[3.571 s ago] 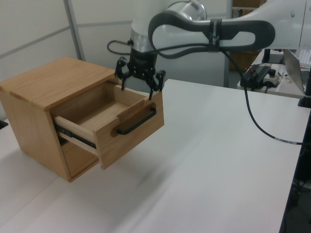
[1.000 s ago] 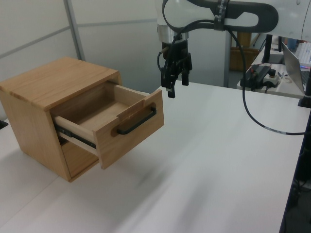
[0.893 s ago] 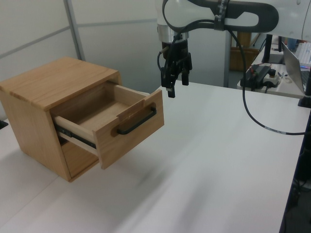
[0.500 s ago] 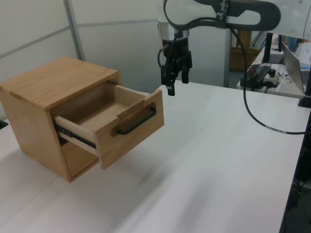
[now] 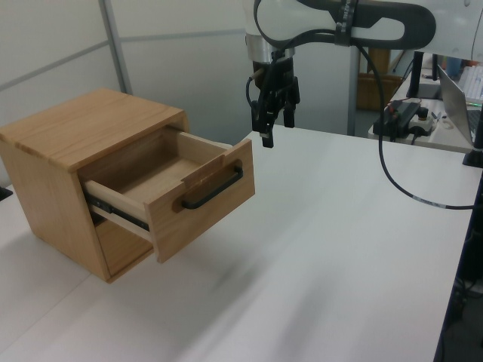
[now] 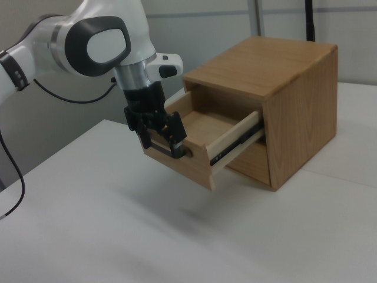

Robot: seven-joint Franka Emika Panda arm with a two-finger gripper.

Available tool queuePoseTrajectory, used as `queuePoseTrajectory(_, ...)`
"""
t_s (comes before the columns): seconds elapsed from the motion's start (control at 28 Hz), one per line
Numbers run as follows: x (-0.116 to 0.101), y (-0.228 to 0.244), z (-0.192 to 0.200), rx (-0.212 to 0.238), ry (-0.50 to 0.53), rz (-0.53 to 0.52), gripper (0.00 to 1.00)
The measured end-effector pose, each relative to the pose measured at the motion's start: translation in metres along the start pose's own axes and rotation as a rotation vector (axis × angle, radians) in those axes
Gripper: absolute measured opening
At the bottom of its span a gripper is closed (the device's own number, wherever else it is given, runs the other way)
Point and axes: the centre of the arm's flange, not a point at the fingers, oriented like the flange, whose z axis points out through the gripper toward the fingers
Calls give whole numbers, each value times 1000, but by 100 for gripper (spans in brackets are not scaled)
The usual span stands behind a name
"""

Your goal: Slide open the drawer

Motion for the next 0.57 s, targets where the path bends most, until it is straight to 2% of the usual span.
queuePoseTrajectory(0.57, 0, -3, -1, 0, 1, 16, 100)
